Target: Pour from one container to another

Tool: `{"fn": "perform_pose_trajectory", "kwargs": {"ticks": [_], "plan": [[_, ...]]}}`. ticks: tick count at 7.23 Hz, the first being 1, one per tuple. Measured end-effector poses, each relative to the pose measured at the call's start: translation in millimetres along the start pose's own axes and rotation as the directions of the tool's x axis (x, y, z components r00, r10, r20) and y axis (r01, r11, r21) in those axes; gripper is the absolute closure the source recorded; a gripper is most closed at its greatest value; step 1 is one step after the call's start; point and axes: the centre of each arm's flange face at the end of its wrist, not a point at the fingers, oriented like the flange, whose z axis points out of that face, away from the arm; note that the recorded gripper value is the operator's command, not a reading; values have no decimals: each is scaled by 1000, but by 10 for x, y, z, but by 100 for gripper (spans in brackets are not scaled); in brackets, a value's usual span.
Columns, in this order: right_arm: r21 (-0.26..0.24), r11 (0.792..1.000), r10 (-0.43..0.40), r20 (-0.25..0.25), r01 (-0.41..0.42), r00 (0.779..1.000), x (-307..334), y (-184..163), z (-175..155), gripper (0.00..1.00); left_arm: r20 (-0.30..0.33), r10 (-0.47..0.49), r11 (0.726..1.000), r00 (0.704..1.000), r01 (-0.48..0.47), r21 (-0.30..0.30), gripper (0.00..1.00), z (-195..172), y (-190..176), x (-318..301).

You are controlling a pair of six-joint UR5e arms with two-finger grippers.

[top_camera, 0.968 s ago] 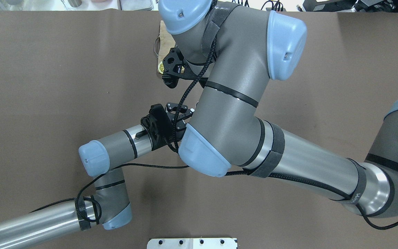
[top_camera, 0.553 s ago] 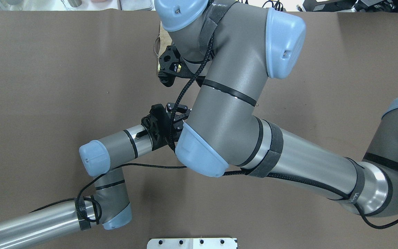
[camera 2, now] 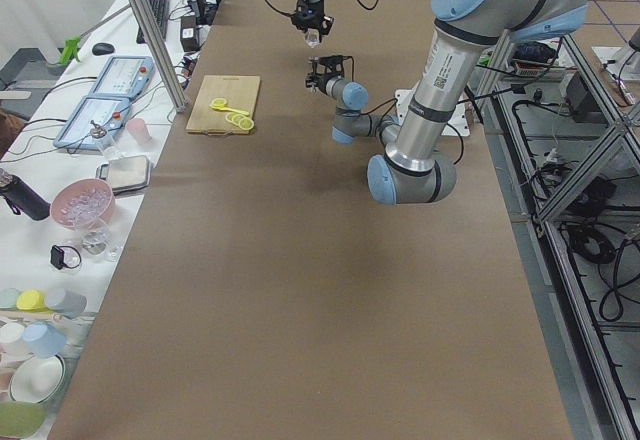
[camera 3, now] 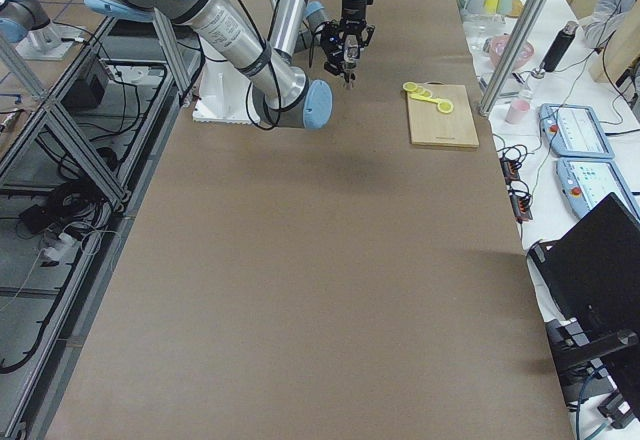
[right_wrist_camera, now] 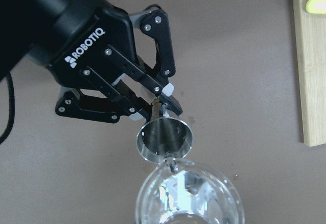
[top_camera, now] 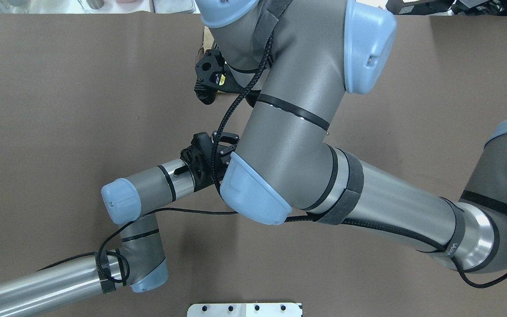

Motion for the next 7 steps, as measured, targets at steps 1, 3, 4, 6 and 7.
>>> {"fn": "perform_pose_trajectory", "kwargs": {"ticks": [1, 3, 4, 6, 7], "plan": [[16, 1000, 4, 1, -4, 1000, 15, 36, -74, 100, 0, 0, 1000, 1000, 0, 0, 100, 0, 0, 0], [65, 998, 21, 14, -22, 1000, 89, 166, -280, 100, 0, 18, 1000, 1000, -18, -1, 100, -6, 5, -4], [93, 995, 29, 19, -31, 999, 127, 253, -397, 100, 2, 30, 1000, 1000, -30, -2, 100, -15, 13, -17], [153, 987, 54, 28, -58, 998, 253, 502, -635, 100, 19, 44, 999, 999, -44, -7, 100, -56, 36, -143], [173, 983, 61, 29, -66, 998, 293, 661, -663, 100, 40, 53, 999, 998, -53, -11, 100, -116, 51, -309]]}}
